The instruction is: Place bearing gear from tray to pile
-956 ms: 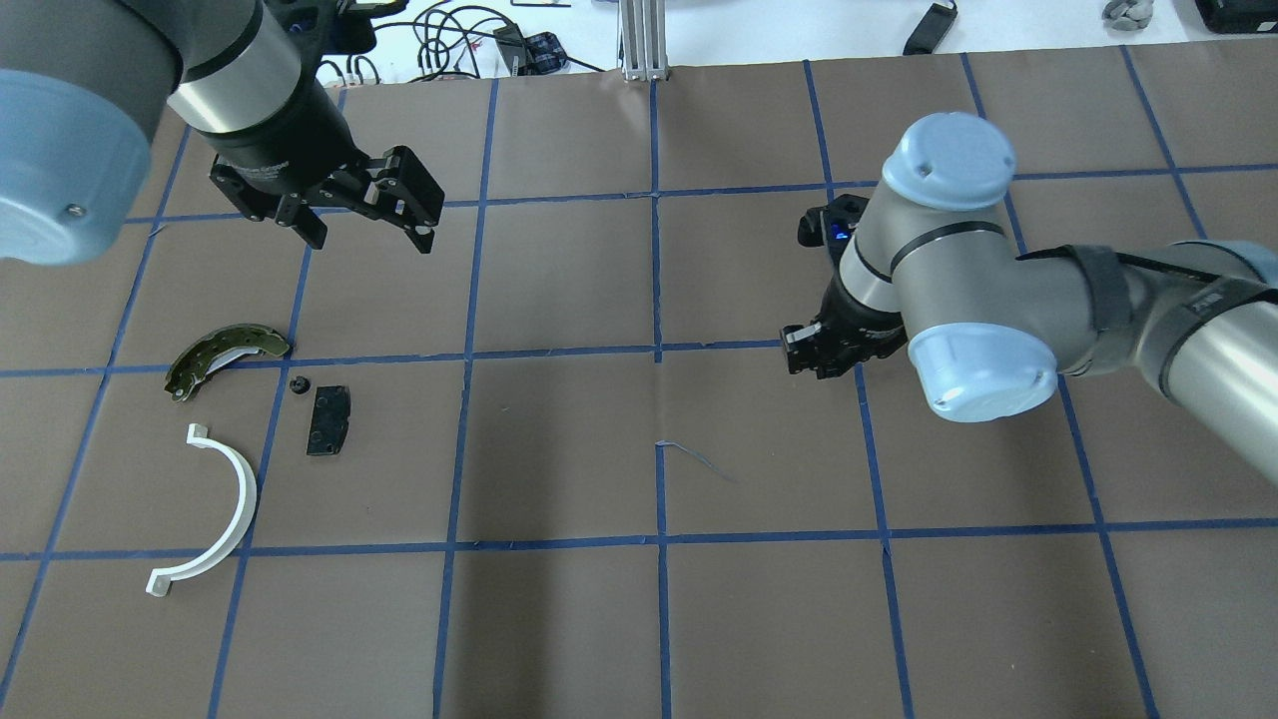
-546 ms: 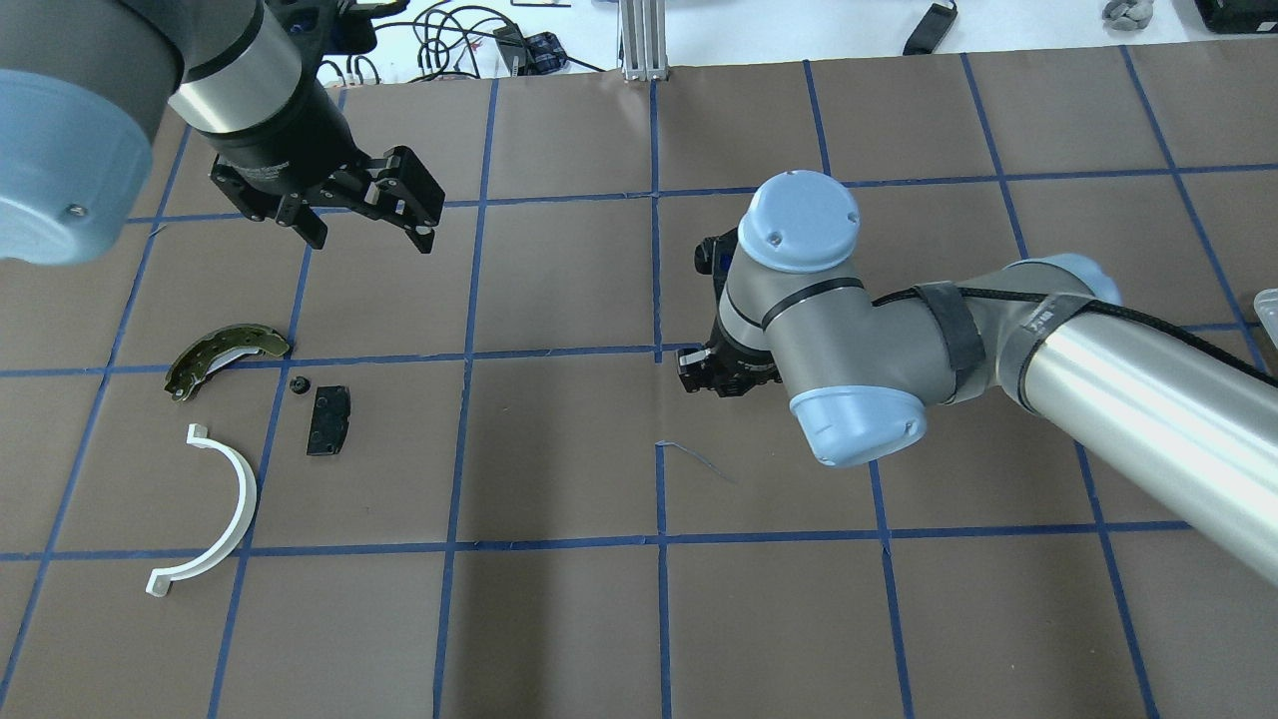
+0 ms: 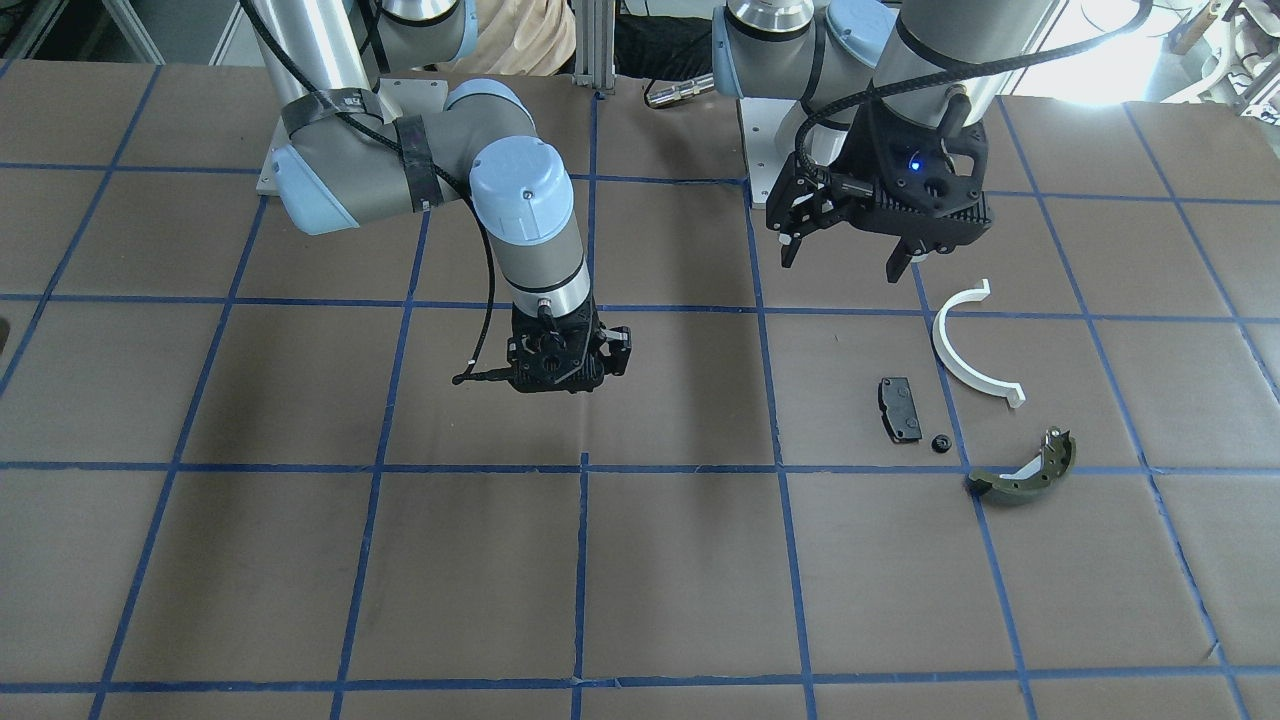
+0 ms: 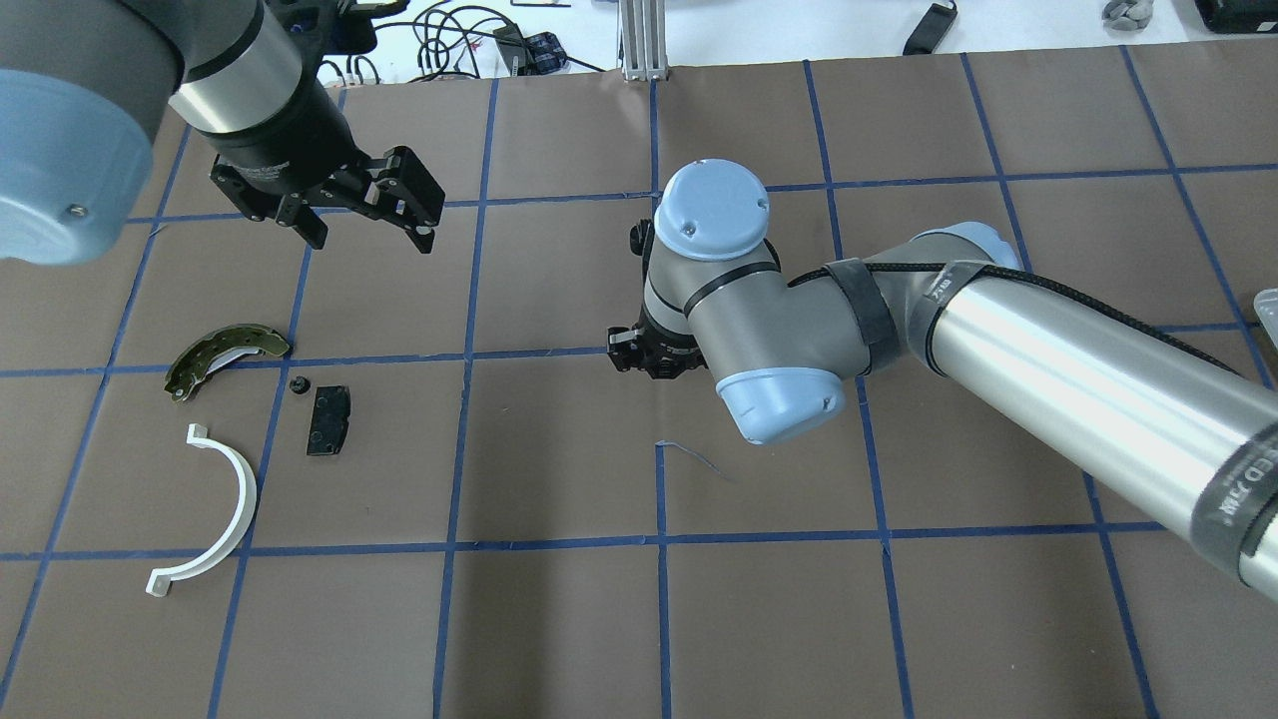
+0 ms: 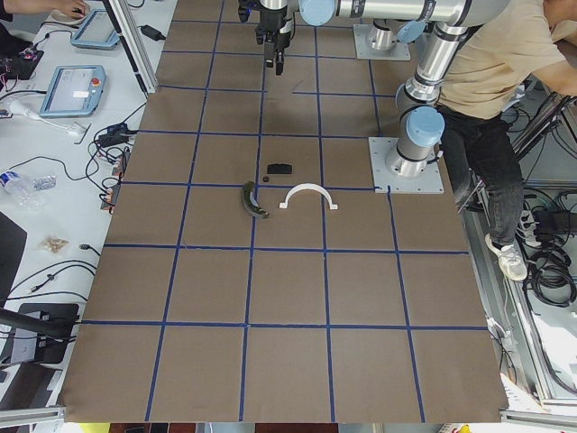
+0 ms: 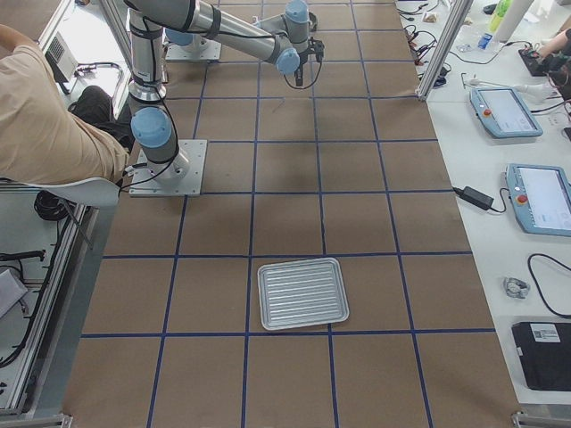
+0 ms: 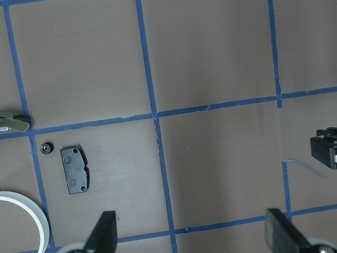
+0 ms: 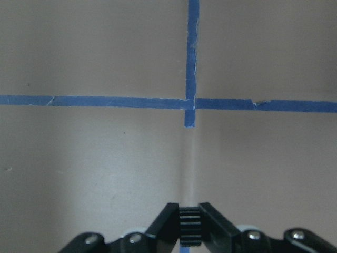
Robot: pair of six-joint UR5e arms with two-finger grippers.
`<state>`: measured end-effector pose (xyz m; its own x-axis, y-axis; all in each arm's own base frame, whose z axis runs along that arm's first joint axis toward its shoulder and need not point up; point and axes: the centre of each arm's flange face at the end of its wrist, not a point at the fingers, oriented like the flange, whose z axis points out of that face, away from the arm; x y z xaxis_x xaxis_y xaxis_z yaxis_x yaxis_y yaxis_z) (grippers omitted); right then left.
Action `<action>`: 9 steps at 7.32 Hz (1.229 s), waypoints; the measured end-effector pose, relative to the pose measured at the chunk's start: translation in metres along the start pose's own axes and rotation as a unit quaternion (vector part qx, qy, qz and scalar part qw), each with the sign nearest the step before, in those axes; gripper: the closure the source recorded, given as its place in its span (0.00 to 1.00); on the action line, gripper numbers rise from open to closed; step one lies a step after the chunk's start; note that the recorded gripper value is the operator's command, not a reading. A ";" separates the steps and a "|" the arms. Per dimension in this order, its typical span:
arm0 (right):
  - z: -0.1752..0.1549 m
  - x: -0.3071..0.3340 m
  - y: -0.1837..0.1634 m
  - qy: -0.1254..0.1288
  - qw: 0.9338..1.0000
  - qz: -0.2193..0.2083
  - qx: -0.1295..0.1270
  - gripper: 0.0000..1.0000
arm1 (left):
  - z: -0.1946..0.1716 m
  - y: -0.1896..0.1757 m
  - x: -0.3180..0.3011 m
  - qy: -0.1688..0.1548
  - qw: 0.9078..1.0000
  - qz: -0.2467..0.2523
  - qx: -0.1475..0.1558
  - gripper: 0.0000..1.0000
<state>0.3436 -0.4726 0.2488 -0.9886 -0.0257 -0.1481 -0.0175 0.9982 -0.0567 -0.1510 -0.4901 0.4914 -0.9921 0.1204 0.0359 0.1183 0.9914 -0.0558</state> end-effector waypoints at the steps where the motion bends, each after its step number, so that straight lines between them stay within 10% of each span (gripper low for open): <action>1: 0.003 -0.003 0.001 -0.009 1.000 0.008 -0.006 0.93 | 0.000 0.000 0.000 0.000 1.000 0.000 0.000 0.00; 3: 0.012 -0.009 0.006 -0.015 1.000 0.008 -0.015 0.76 | 0.000 0.000 -0.001 0.000 1.000 0.000 0.000 0.00; 5: 0.023 -0.013 0.010 -0.017 1.000 0.003 -0.016 0.00 | 0.000 0.000 -0.001 0.000 1.000 0.000 -0.001 0.00; 9: -0.006 0.023 -0.012 -0.022 0.998 -0.044 0.027 0.00 | 0.000 0.000 -0.001 0.002 1.000 0.000 -0.001 0.00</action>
<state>0.3198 -0.4849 0.2522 -0.9762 -0.1164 -0.1831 -0.0943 0.9877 -0.1251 -0.1505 -0.4905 0.4911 -0.9919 0.1204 0.0393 0.1182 0.9915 -0.0539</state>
